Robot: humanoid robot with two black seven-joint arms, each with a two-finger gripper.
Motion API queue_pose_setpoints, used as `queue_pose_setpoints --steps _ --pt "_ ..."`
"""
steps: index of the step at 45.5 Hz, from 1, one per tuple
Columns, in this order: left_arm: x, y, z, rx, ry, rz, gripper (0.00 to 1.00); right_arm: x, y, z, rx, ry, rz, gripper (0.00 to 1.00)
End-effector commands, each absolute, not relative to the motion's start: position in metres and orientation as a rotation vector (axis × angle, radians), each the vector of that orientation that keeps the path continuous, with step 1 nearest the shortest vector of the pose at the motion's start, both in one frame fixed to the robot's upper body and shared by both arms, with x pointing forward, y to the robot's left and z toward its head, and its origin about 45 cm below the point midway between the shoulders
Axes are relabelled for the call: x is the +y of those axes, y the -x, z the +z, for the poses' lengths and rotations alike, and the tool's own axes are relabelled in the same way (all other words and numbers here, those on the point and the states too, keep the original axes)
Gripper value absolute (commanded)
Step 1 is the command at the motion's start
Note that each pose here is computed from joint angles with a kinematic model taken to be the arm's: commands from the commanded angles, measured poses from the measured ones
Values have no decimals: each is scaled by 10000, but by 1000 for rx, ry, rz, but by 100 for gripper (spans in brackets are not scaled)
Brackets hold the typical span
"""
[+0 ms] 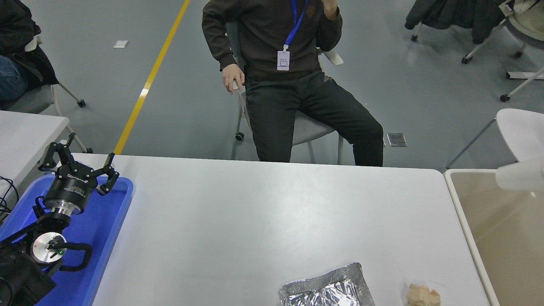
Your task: Clean the table surface
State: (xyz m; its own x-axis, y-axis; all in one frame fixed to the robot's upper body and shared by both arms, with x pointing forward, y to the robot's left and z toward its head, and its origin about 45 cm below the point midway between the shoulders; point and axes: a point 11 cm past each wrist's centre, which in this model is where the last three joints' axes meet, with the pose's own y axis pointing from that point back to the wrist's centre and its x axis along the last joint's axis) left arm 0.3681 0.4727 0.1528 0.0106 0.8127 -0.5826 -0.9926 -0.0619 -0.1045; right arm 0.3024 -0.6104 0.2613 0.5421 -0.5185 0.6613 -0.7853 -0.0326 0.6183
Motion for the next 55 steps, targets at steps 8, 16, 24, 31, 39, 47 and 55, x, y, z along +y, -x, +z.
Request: queue_pose_setpoints --steps 8,16,24,31,39,47,55 --pt "4721 -3682 1525 395 584 1540 100 -6401 -2860 2243 -1125 -1561 270 0" --pt "4728 -3681 1529 394 584 1541 100 -6436 -2820 2154 -1129 -1541 260 0" --pt "4719 -3687 1531 394 585 1539 100 -6458 -2810 1968 -1128 -1473 260 0" --pt "4726 -3686 1535 393 585 1540 100 -6440 -2833 1861 -1130 -1429 272 0" --pt "4728 -3681 1529 394 584 1541 100 -6398 -2861 1736 -1085 -1355 337 0" --pt "4726 -3686 1535 393 585 1540 100 -6459 -2850 1744 -1111 -1290 321 0" --pt "4726 -3686 1534 393 585 1540 100 -6442 -2856 1665 -1120 -1248 303 0"
